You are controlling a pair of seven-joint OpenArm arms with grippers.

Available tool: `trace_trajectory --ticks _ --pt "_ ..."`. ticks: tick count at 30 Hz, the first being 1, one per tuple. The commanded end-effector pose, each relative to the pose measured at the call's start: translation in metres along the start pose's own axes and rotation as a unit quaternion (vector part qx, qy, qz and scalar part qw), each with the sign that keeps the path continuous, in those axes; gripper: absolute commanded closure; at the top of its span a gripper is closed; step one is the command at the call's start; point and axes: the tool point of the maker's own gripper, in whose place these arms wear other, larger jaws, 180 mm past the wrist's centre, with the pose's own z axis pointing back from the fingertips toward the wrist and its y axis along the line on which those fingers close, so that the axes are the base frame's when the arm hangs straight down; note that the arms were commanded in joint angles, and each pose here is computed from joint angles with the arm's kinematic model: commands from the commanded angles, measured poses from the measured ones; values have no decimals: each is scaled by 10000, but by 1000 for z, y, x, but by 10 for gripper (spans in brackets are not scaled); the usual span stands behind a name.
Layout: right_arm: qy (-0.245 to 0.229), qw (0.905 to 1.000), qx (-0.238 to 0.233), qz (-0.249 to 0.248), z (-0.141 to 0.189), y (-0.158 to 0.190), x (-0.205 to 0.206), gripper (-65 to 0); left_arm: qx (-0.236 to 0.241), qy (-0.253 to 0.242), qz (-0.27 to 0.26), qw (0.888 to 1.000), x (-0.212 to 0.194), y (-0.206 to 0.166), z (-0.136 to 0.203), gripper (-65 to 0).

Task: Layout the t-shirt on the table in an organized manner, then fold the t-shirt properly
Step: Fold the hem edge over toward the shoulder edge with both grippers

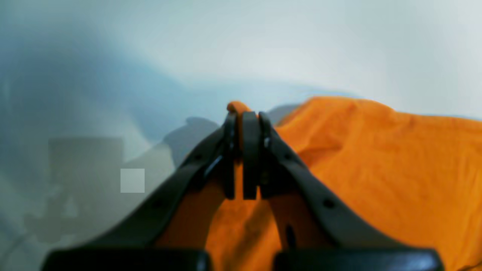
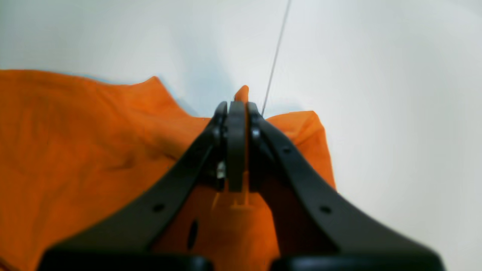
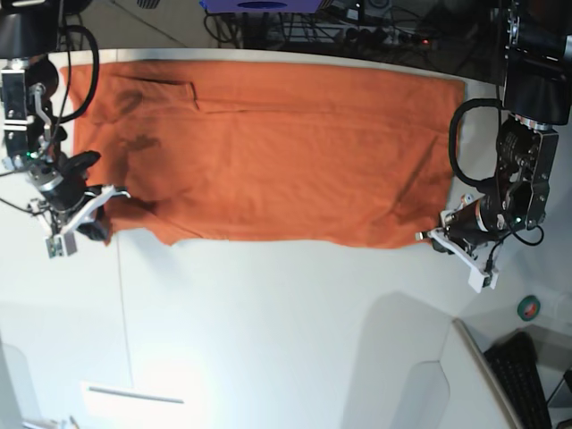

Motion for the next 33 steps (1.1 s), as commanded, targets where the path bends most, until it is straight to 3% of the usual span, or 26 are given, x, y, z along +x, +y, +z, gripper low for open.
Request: trace_trajectory --ticks 1,4,11,15,22,25,33 --pt "-389 9992 -44 78 5 -6 25 0 7 -214 -52 9998 19 3 6 0" --pt "-369 9993 -45 88 11 -5 21 0 19 25 -104 9999 10 4 9 0" --pt "-234 9995 -204 -14 22 -16 3 0 88 34 -182 9998 10 11 14 0" --pt "-239 9992 -303 -67 24 -24 3 0 165 -10 -235 9996 15 19 18 0" --pt "-247 9993 -277 -41 23 -22 4 0 287 -143 217 9992 32 40 34 0" --pt "-264 9993 -264 -27 24 -21 5 0 193 -267 48 9994 42 29 41 0" --pt "-313 9993 -201 68 37 -12 4 0 95 175 -46 9998 5 19 43 0"
